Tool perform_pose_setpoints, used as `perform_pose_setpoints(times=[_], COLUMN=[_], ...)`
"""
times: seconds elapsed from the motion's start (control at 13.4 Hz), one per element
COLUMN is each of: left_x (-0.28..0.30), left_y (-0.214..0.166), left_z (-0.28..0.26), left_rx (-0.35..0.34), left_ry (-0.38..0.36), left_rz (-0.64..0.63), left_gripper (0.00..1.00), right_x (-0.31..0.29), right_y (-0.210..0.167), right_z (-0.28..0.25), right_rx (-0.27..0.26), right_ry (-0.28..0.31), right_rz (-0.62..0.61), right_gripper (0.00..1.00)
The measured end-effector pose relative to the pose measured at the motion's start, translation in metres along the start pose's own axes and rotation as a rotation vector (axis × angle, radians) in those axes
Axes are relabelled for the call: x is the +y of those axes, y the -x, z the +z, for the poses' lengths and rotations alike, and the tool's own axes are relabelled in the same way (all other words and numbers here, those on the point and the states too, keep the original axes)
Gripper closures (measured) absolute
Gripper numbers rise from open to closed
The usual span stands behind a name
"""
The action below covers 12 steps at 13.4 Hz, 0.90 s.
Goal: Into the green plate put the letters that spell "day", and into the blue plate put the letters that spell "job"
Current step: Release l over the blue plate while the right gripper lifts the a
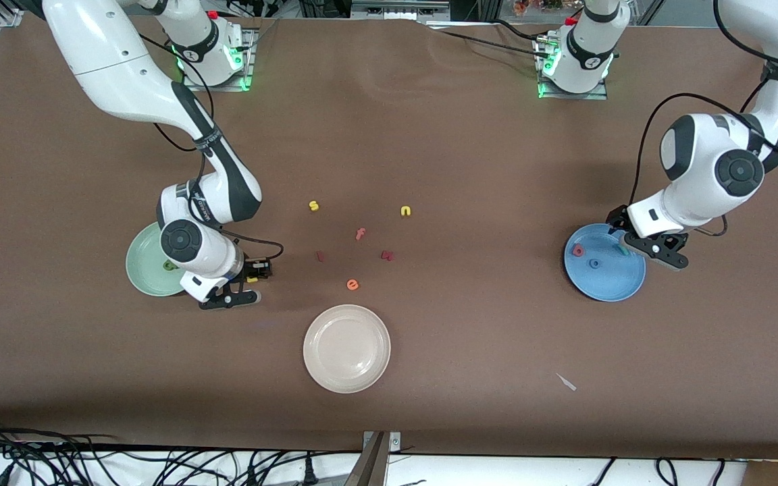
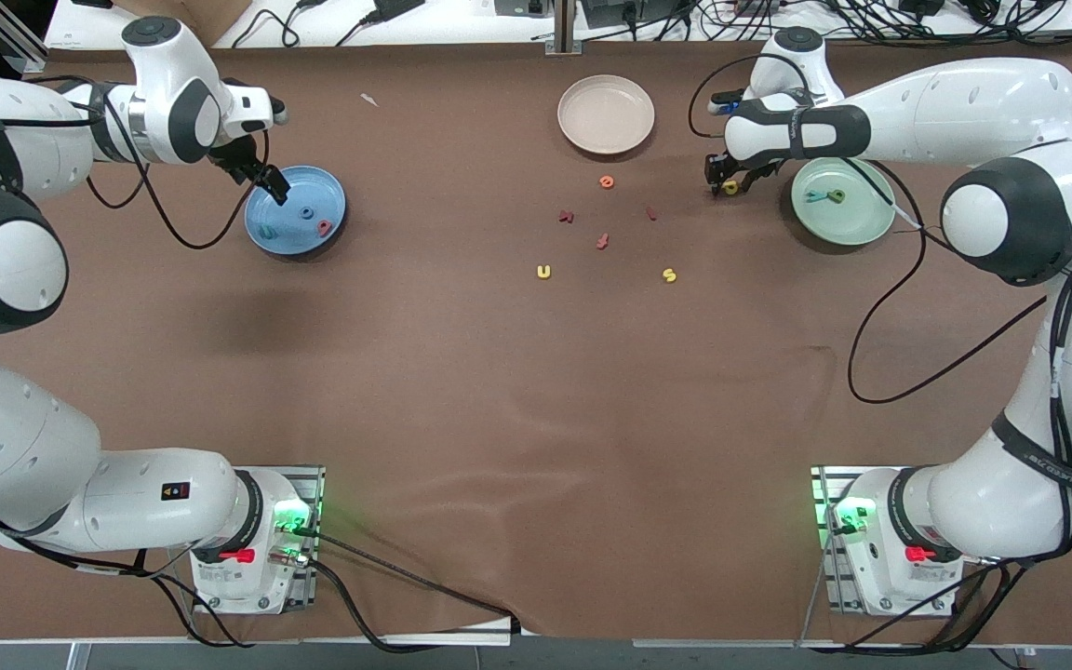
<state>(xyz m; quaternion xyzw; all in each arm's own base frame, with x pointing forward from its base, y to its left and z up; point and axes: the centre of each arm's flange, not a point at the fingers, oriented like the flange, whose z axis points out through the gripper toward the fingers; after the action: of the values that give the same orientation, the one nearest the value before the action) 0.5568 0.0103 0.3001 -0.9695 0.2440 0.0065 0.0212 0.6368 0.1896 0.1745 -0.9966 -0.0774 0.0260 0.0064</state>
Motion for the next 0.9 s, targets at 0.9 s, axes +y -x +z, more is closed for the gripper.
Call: perform_pose_setpoints(times=[0.9], left_x=[0.032], left_y=[0.053], left_z=[-0.331], left_rx=[0.024], left_ry=[-0.057], left_rz=[-0.025], left_gripper=[0.0], right_x=[-0.001], right_y=[-0.003], right_z=[-0.006], right_rx=[0.009], right_ry=[0.0], right_rz=[-0.002], right_gripper=[0.73])
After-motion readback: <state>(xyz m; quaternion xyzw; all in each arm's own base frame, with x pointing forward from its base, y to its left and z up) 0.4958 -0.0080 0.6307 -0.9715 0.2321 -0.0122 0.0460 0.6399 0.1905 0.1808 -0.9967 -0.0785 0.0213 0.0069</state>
